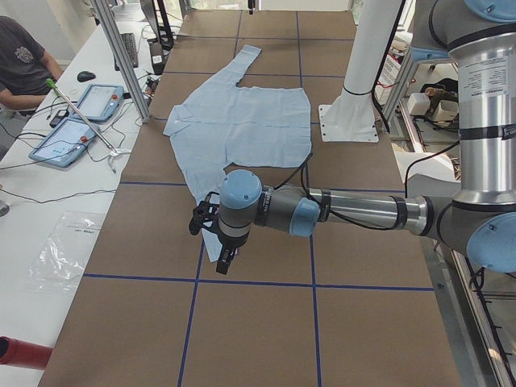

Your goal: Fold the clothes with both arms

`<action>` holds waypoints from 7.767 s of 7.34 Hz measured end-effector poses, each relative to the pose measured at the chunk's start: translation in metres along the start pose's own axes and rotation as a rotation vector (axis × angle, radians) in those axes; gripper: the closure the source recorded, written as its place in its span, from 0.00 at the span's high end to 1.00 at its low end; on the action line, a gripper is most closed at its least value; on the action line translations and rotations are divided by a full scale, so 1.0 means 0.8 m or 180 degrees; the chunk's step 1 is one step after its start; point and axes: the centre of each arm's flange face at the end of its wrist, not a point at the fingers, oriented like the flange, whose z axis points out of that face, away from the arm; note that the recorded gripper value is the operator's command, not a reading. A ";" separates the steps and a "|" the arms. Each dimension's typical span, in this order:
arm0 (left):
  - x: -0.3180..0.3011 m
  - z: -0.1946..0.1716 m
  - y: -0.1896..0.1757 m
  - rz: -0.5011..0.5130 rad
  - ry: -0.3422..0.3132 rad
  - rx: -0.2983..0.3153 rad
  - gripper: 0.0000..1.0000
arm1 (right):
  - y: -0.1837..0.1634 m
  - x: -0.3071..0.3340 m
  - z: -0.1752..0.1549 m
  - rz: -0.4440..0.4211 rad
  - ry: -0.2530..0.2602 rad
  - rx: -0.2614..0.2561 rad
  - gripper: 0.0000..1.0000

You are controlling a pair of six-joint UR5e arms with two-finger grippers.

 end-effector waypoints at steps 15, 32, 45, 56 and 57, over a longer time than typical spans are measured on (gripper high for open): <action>-0.009 0.013 -0.017 0.0045 0.0013 0.0026 1.00 | -0.061 -0.054 0.175 -0.0082 -0.0141 -0.0060 0.92; -0.014 0.017 -0.043 0.0098 0.0000 0.0095 1.00 | -0.061 -0.085 0.176 -0.0106 -0.0365 -0.0199 0.00; -0.003 0.000 -0.056 0.0189 0.0007 0.0212 1.00 | -0.038 -0.976 0.089 0.0953 -0.1121 0.0482 0.00; -0.062 0.123 -0.059 0.0101 0.0082 0.0272 1.00 | 0.019 -1.021 0.046 0.1257 -0.0978 0.0582 0.98; -0.051 0.155 -0.075 -0.0074 0.0139 0.0218 1.00 | 0.013 -0.979 0.043 0.1314 -0.0892 0.0552 0.98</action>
